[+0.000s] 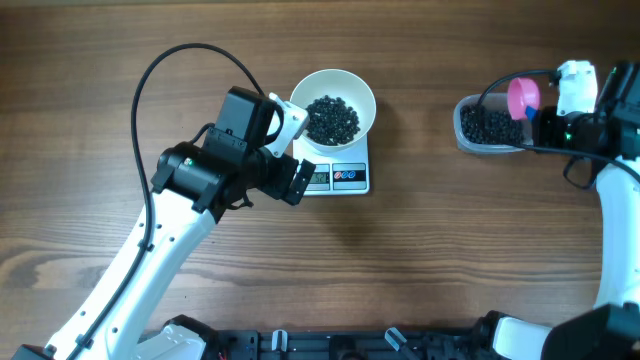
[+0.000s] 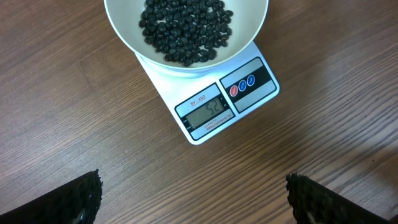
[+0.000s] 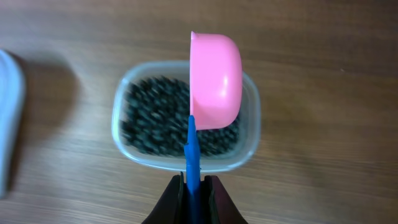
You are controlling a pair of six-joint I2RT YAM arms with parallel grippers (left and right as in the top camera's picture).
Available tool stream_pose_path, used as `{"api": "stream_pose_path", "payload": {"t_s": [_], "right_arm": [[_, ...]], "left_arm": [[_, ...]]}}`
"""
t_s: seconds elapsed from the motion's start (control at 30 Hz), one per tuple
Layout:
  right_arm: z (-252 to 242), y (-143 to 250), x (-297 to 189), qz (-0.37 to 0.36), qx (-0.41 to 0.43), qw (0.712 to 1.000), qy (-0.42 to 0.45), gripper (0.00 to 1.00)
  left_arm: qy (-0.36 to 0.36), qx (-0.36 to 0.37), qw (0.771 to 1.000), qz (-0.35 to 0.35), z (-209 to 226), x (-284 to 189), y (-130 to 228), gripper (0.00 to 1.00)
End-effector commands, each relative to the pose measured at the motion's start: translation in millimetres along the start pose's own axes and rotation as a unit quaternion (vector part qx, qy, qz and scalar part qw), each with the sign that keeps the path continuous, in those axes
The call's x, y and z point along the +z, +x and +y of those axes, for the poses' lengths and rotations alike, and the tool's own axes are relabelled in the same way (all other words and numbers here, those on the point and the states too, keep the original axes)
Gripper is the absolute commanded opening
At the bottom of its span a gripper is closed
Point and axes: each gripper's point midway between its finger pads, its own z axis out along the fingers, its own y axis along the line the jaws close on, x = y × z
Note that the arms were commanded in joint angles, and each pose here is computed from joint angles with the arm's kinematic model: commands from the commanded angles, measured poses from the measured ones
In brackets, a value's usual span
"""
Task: Scoop item into bowl and weigh 150g on scale
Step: 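Return the scoop to the bean tub and scoop beans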
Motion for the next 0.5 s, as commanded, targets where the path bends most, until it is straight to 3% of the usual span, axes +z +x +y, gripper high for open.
{"api": "stream_pose_path", "payload": {"t_s": [0.0,0.13,0.47], "right_arm": [[-22,21,22,0.064,-0.033,0.996,0.051,0.04],[-26,31,35,0.090,-0.026,0.994,0.054,0.04],[16,24,44,0.073,-0.027,0.996,-0.039,0.04]], "left_arm": [[0.009,-0.004,1.000,0.003,-3,3,2,1.00],[0.009,-0.004,1.000,0.003,-4,3,2,1.00],[0.009,-0.004,1.000,0.003,-3,3,2,1.00]]}}
